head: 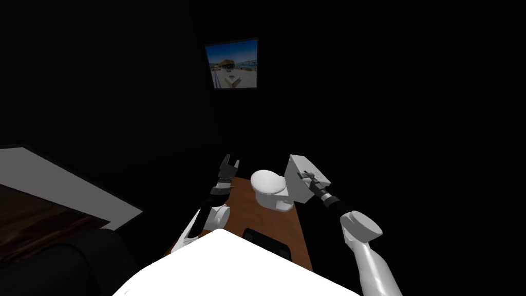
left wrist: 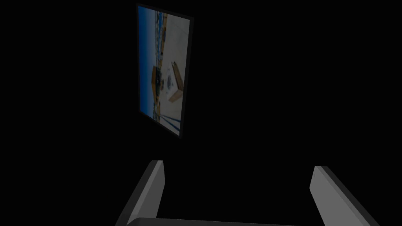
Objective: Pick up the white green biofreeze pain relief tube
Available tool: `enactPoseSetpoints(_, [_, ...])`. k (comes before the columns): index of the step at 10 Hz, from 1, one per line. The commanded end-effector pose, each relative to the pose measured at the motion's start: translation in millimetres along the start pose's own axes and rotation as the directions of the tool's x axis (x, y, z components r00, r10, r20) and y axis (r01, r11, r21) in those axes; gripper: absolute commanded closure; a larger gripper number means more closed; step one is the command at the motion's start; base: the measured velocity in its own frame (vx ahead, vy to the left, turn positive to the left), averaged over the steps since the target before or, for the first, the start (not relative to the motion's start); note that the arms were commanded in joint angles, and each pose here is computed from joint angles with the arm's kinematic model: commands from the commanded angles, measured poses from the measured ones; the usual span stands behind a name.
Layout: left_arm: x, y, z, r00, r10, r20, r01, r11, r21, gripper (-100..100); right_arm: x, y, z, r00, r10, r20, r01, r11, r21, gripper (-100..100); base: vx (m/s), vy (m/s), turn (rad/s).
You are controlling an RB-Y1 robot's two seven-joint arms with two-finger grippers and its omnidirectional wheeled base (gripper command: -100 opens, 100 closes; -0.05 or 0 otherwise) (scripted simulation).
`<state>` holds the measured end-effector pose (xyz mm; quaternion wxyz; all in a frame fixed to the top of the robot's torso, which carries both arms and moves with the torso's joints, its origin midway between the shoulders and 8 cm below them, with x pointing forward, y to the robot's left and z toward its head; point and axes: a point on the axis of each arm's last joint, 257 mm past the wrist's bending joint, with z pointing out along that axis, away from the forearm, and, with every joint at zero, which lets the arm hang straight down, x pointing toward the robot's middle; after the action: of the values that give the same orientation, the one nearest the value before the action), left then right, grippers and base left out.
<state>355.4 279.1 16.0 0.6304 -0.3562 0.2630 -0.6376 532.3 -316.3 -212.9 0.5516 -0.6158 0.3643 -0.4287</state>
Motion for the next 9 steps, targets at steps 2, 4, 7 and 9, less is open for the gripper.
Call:
enactPoseSetpoints(2, [0.0, 0, 0.0, 1.000, 0.000, 0.000, 0.000, 1.000, 0.000, 0, 11, 1, -4.0, 0.999, -0.013, -0.035, 0.014, 1.000, 0.020, -100, 0.002, -0.032, 0.072])
enactPoseSetpoints(4, [0.0, 0, 0.0, 1.000, 0.000, 0.000, 0.000, 1.000, 0.000, 0, 24, 3, -12.7, 0.996, -0.003, -0.090, 0.007, 0.999, 0.049, -100, 0.021, 0.001, 0.081])
enactPoseSetpoints(7, [0.0, 0, 0.0, 1.000, 0.000, 0.000, 0.000, 1.000, 0.000, 0, 29, 10, -18.7, 0.991, 0.008, -0.136, 0.002, 0.997, 0.072, -100, 0.032, 0.007, 0.050])
enactPoseSetpoints(9, [0.0, 0, 0.0, 1.000, 0.000, 0.000, 0.000, 1.000, 0.000, 0, 25, 20, -21.1, 0.985, 0.039, -0.170, -0.024, 0.996, 0.090, -100, 0.062, 0.010, 0.062])
